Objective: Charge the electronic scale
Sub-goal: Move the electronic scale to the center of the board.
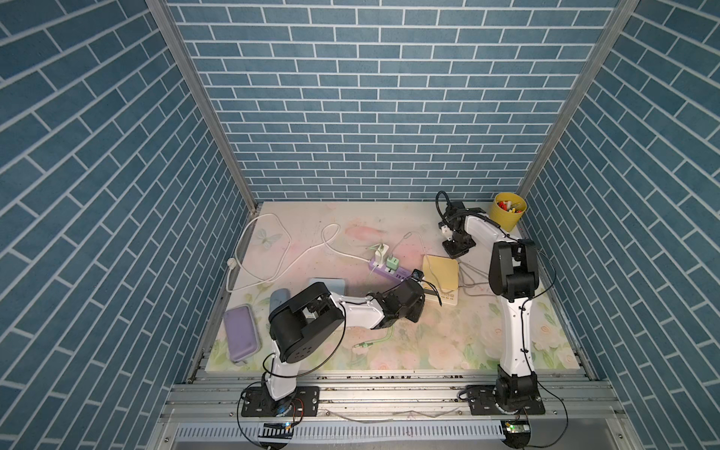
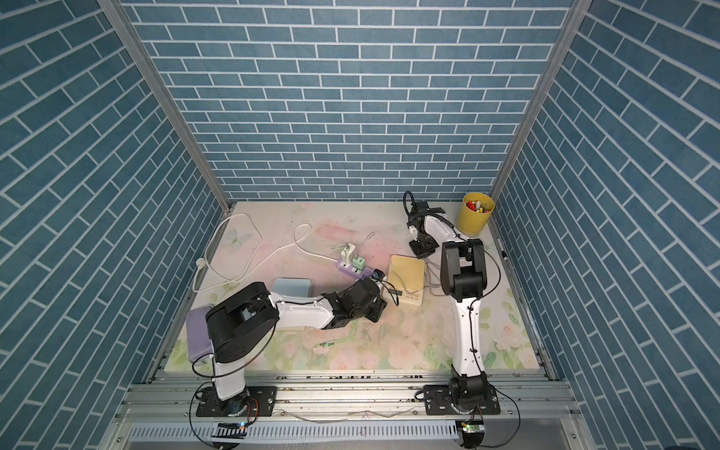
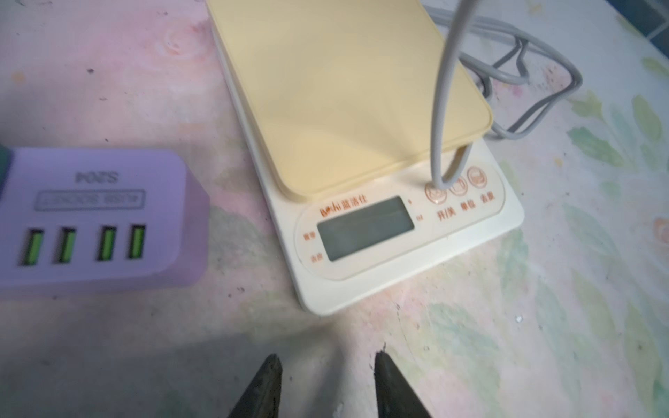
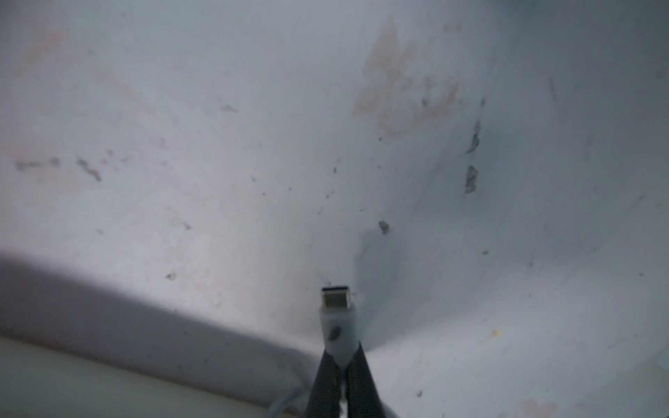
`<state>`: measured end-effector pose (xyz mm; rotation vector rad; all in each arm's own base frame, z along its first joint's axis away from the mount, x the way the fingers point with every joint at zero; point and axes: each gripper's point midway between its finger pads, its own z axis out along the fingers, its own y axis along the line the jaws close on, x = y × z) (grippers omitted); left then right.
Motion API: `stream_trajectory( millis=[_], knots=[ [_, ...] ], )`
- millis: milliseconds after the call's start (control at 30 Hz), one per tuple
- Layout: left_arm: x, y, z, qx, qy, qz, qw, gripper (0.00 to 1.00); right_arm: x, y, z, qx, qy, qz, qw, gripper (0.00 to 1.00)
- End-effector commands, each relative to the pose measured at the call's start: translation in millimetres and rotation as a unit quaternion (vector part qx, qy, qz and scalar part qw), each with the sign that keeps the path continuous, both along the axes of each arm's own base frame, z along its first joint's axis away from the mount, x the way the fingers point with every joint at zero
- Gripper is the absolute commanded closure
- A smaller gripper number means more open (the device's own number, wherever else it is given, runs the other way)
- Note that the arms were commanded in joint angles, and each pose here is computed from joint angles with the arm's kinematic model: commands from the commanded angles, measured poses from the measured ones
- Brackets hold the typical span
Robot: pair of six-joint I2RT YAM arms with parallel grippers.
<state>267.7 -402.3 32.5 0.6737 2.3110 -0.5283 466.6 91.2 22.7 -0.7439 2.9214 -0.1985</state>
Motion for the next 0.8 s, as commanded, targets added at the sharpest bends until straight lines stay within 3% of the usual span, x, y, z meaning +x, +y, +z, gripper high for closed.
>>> stream_trajectory(
  millis=[0,200,367,467,633,767],
  knots=[
    [-8,8,13,0.004,-0.020,0.008,1.000,0.54,-38,24,1,0.025,0.041,0.032,0.998,1.00],
    [-23,30,19,0.006,-0.026,0.021,0.999,0.54,-90,62,3,0.056,0.055,0.093,0.993,1.00],
    [-31,50,26,0.014,-0.037,0.029,0.999,0.53,-114,91,10,0.093,0.049,0.124,0.987,1.00],
    [-32,62,31,0.026,-0.048,0.033,0.998,0.52,-101,85,31,0.087,0.007,0.097,0.991,1.00],
    [-37,50,41,0.041,-0.046,-0.013,0.998,0.52,-72,34,104,0.055,-0.098,-0.021,0.993,1.00],
    [-36,35,35,0.043,-0.035,-0.034,0.998,0.51,-86,1,153,0.077,-0.152,-0.082,0.982,1.00]
  ],
)
